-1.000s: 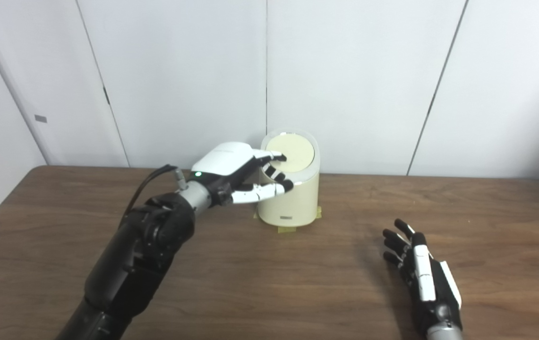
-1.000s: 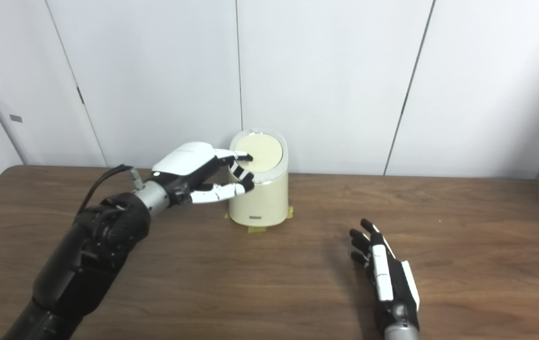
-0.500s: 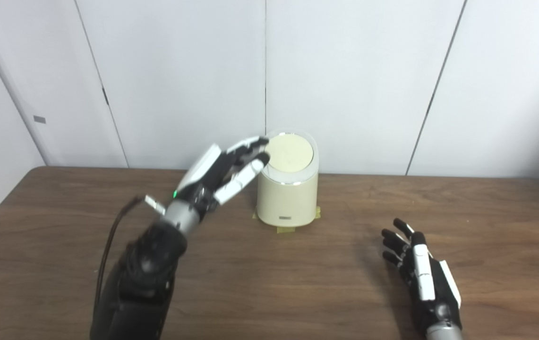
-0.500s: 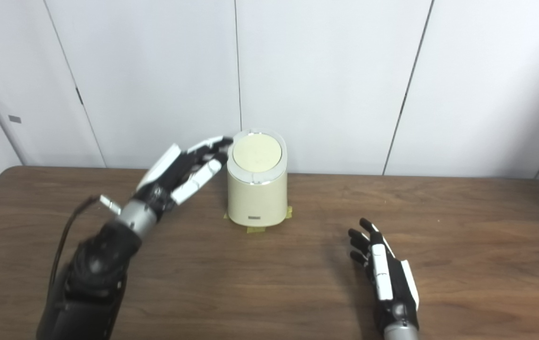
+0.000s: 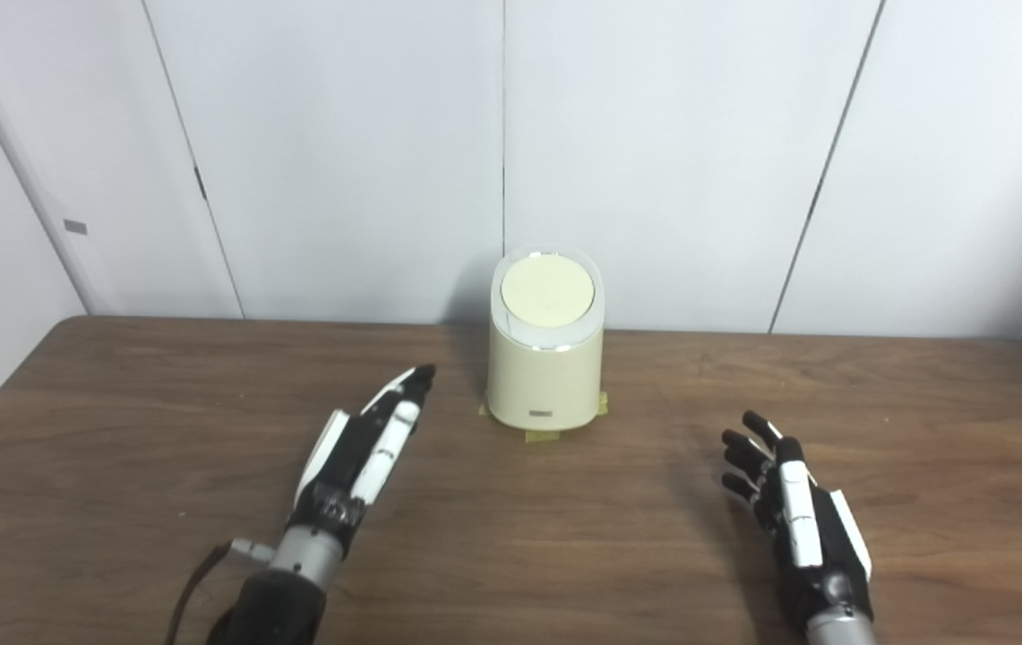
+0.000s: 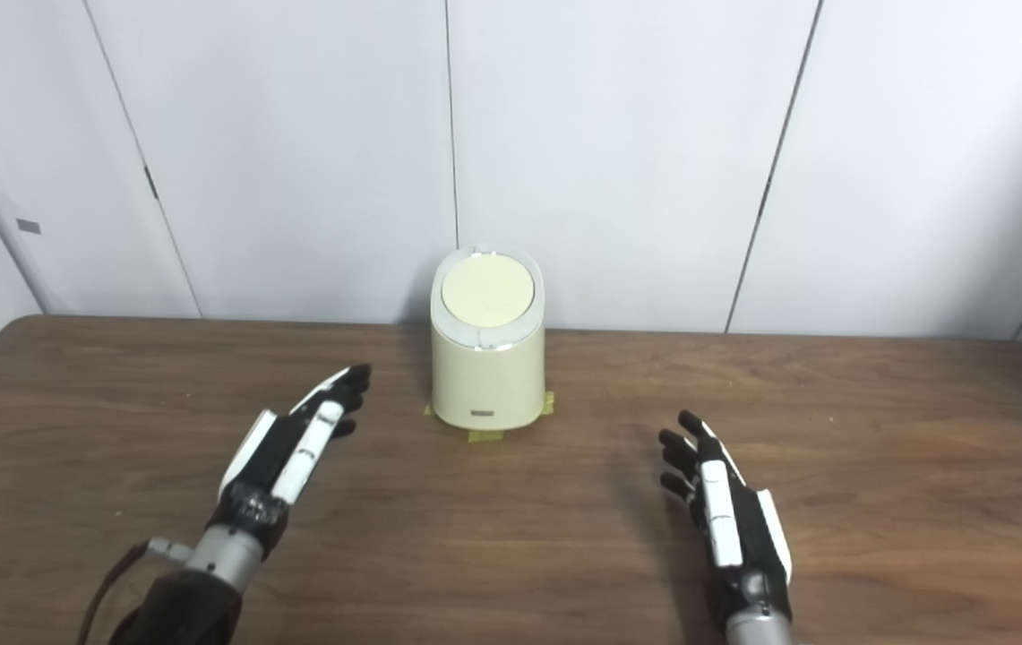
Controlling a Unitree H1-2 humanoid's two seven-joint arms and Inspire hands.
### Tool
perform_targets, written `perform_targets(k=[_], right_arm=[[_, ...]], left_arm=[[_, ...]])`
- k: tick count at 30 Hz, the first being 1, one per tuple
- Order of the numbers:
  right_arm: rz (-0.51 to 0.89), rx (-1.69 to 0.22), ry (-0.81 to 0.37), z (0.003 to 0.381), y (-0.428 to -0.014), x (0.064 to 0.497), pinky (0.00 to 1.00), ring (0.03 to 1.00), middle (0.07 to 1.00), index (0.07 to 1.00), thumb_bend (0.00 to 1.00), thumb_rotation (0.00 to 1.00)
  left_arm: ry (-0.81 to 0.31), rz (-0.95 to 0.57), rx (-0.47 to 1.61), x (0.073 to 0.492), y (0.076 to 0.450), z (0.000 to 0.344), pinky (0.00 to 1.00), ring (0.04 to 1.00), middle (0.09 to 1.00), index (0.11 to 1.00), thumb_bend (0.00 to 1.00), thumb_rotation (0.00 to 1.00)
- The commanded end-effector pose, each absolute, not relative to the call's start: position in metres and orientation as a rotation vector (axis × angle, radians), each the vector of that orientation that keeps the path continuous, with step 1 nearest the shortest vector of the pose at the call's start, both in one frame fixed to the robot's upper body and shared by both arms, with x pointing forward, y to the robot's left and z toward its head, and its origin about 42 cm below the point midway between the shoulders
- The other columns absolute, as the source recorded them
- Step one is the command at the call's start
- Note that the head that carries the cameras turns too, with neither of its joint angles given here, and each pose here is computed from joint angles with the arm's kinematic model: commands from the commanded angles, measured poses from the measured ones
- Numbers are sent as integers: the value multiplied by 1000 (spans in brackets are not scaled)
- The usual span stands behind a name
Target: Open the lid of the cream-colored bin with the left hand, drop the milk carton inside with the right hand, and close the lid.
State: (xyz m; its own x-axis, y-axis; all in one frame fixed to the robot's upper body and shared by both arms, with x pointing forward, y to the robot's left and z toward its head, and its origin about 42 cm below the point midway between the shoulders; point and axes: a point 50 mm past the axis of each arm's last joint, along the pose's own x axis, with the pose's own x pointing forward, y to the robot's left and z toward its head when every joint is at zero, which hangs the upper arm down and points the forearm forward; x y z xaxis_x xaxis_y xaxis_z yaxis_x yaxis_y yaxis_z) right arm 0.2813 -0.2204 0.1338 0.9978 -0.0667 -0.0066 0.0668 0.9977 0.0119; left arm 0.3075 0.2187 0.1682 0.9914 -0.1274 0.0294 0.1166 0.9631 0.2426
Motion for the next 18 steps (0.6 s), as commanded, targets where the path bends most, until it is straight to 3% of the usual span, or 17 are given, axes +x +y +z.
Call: perform_targets(k=[1,8,14,18], right_arm=[[-47,20,-102,152,-217,289,831,875,841,896,546,975],[-23,-21,-142,155,-216,286,879,891,848,899,590,963],[-12,-20,-162,161,-215,285,863,893,860,901,635,952],[7,8,-168,163,-214,284,879,915,878,907,645,941]], left_arm=[[-128,-102,216,308,218,176,915,935,932,911,377,999],[-113,-72,135,297,223,157,911,928,936,930,368,952],[-113,-15,75,294,230,152,908,919,926,921,365,918],[-116,1,57,291,237,151,936,942,938,922,375,959]])
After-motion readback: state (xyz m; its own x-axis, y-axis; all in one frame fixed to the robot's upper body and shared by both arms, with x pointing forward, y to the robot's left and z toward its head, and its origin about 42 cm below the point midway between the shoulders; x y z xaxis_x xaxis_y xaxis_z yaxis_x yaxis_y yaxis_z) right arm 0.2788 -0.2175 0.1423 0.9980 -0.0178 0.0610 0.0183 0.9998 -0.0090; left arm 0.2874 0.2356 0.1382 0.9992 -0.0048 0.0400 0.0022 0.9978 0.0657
